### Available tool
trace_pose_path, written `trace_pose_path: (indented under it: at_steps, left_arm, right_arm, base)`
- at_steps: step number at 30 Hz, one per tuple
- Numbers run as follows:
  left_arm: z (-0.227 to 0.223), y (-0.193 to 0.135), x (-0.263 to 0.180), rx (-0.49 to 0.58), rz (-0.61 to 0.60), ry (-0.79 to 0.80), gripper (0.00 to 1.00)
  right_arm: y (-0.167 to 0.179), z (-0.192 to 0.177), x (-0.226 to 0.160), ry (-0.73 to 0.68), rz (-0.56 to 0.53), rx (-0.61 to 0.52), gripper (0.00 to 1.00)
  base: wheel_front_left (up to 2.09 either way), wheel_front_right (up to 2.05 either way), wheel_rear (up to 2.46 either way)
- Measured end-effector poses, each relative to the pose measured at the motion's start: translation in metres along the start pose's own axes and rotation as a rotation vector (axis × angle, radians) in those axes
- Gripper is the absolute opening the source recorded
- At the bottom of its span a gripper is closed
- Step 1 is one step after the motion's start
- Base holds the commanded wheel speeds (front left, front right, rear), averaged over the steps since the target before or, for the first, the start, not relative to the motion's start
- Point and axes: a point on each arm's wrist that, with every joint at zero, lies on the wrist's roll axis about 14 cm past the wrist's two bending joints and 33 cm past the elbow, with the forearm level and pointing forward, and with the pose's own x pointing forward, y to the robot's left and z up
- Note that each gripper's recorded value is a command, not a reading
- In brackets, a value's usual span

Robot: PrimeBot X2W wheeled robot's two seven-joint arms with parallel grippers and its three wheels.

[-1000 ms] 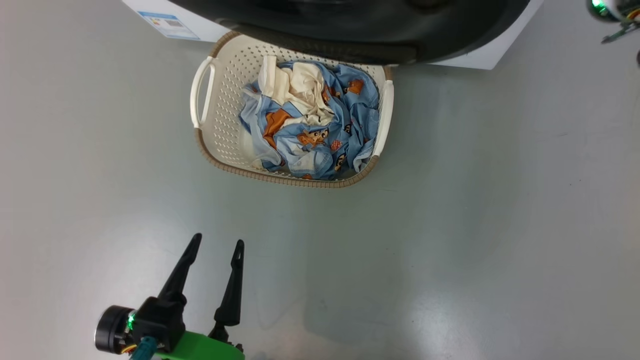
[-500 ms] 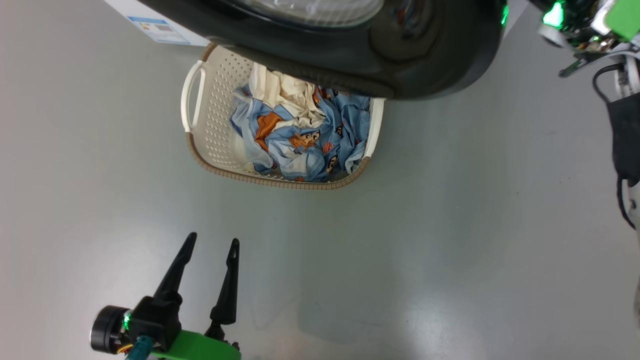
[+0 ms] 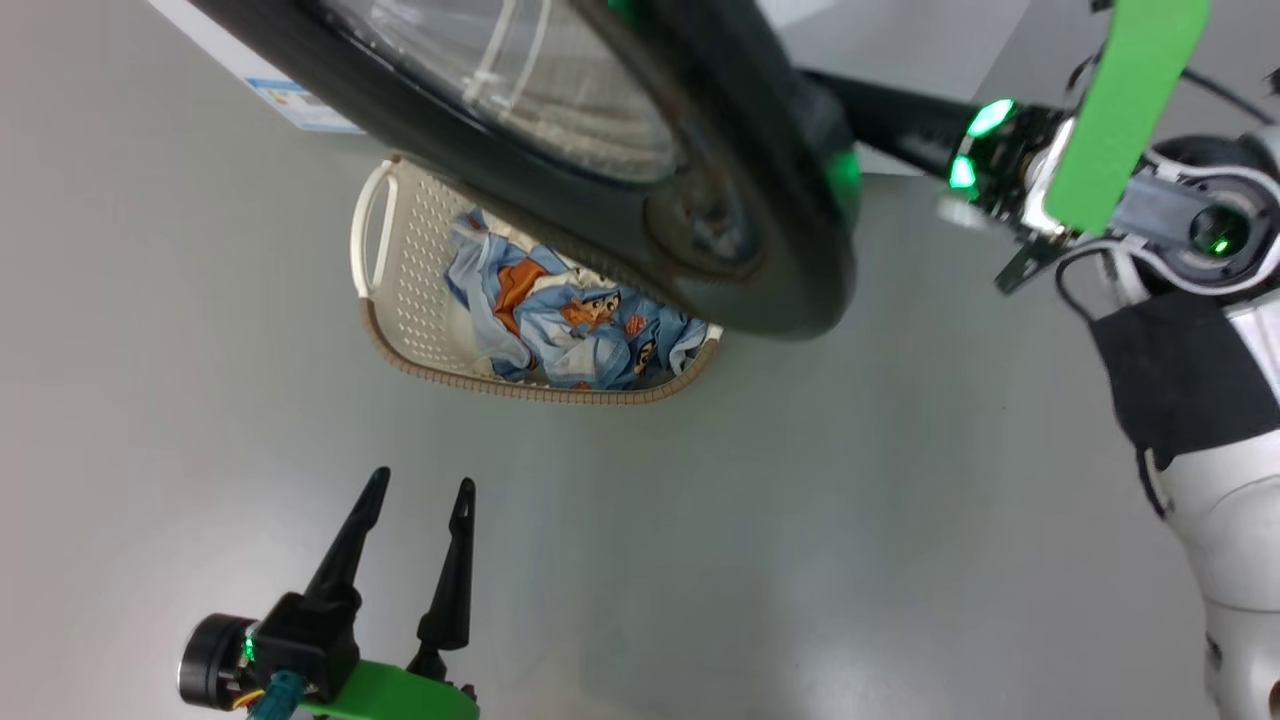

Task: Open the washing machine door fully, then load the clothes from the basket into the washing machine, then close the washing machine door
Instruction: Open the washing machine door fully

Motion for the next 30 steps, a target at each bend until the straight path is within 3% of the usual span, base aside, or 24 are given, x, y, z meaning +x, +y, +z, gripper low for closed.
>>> trace_pose_path:
  at_steps: [30]
  left_arm:
    - [0.047, -0.007, -0.027, -0.051, -0.013, -0.143, 1.00]
  right_arm:
    - [0.073, -0.120, 0.042, 0.211, 0.075, 0.038, 0.00]
  base:
    - [0.00, 0.00, 0.00]
